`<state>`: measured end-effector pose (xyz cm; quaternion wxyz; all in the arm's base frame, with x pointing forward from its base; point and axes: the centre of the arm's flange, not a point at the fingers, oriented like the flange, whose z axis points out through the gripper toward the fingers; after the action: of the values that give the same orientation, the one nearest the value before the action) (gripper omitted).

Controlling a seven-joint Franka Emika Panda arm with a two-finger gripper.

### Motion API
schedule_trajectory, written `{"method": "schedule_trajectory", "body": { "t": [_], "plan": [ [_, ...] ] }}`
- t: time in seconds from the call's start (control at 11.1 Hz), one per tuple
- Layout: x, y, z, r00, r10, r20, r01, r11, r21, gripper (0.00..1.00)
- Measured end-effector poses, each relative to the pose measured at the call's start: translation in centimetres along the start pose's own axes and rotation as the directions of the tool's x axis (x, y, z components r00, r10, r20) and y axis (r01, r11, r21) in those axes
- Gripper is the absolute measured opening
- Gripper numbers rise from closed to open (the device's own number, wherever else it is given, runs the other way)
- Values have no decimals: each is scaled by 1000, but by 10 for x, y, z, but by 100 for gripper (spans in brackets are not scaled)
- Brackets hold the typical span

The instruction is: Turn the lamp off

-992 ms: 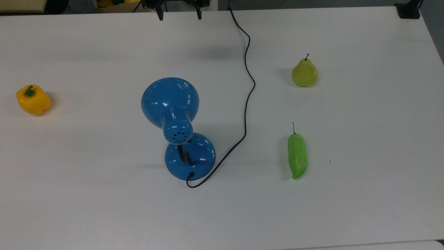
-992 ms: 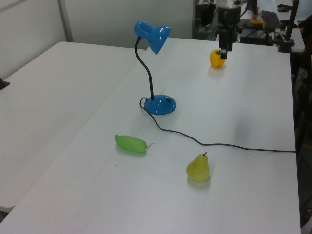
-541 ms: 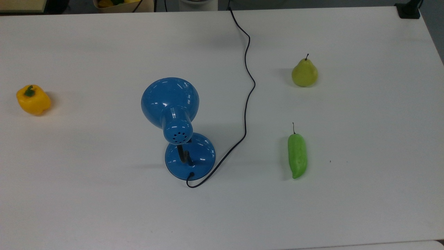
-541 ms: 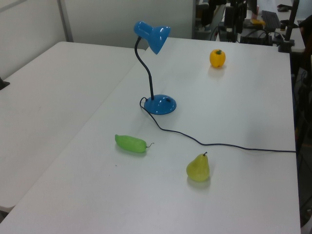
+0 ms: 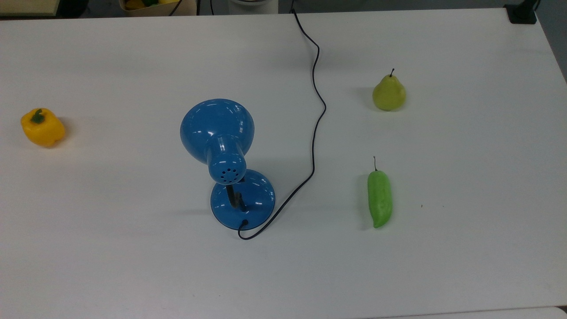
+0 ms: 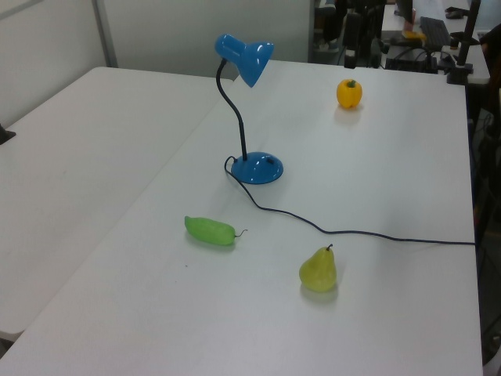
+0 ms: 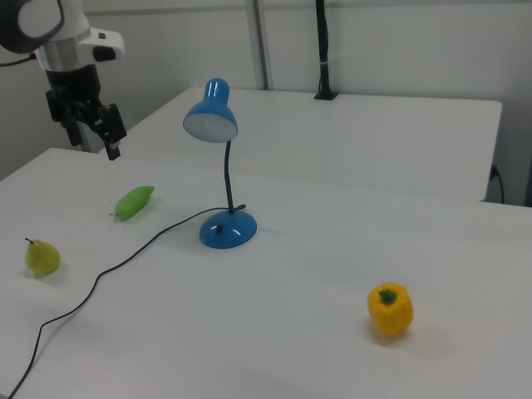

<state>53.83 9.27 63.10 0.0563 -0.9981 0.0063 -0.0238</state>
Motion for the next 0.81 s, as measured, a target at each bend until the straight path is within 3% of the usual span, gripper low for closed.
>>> {"method": "schedule_trajectory", "body": {
  "t": [0.36, 0.63, 0.81],
  "plan": [
    [16, 6, 23, 979, -205, -3, 205, 978, -35, 100],
    [27, 24, 28, 977, -212, -29, 209, 974, -92, 100],
    [27, 26, 28, 977, -210, -30, 206, 974, -96, 100]
  ]
}}
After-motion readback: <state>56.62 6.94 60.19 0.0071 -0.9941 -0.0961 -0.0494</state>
